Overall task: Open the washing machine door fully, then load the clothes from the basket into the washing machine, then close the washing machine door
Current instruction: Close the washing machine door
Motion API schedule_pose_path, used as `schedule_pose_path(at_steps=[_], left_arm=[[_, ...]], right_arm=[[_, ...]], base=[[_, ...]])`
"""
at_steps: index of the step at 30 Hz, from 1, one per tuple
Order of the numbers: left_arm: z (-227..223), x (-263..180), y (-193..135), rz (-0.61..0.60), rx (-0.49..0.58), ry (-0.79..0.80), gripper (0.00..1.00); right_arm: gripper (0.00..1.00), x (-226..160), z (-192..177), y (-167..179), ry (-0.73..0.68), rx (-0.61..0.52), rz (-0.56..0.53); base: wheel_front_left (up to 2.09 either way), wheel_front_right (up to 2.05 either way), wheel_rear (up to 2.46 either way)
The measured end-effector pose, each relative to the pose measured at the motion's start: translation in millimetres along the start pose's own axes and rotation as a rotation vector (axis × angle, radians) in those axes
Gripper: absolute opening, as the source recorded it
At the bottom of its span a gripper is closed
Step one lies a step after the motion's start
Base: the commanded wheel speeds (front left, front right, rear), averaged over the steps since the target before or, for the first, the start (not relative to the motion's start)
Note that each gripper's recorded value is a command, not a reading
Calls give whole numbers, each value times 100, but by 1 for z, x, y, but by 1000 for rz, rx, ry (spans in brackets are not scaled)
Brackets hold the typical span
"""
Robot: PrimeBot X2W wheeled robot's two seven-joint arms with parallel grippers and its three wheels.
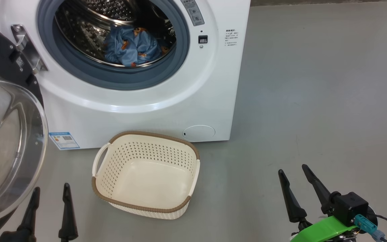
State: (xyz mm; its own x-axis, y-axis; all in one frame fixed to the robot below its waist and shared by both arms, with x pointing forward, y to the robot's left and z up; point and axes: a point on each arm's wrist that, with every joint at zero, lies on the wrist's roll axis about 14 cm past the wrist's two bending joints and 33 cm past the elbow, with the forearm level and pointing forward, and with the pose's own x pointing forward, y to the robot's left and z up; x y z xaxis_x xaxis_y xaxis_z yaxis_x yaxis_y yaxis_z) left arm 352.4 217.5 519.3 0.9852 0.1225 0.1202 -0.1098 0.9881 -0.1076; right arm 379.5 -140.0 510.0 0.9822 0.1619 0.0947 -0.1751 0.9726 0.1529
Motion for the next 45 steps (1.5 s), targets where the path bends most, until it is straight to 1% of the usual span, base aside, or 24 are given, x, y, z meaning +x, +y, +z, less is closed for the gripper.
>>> schedule_pose_path(at_steps=[11, 21, 31, 45], left_arm=[[-1, -2, 6, 29, 6, 4, 100], [4, -13, 20, 83, -6, -6, 100], [10, -28, 44, 173, 0, -20, 100], [14, -64, 86, 351, 11, -21, 100]], right_arm=[[100, 4, -3, 3, 7, 3, 12], [100, 13, -5, 21, 9, 1, 67], [100, 23, -7, 43, 13, 0, 137], [100, 36, -18, 90, 38, 8, 274]], base=[[0, 0, 0], [0, 0, 0], [0, 0, 0], [0, 0, 0]])
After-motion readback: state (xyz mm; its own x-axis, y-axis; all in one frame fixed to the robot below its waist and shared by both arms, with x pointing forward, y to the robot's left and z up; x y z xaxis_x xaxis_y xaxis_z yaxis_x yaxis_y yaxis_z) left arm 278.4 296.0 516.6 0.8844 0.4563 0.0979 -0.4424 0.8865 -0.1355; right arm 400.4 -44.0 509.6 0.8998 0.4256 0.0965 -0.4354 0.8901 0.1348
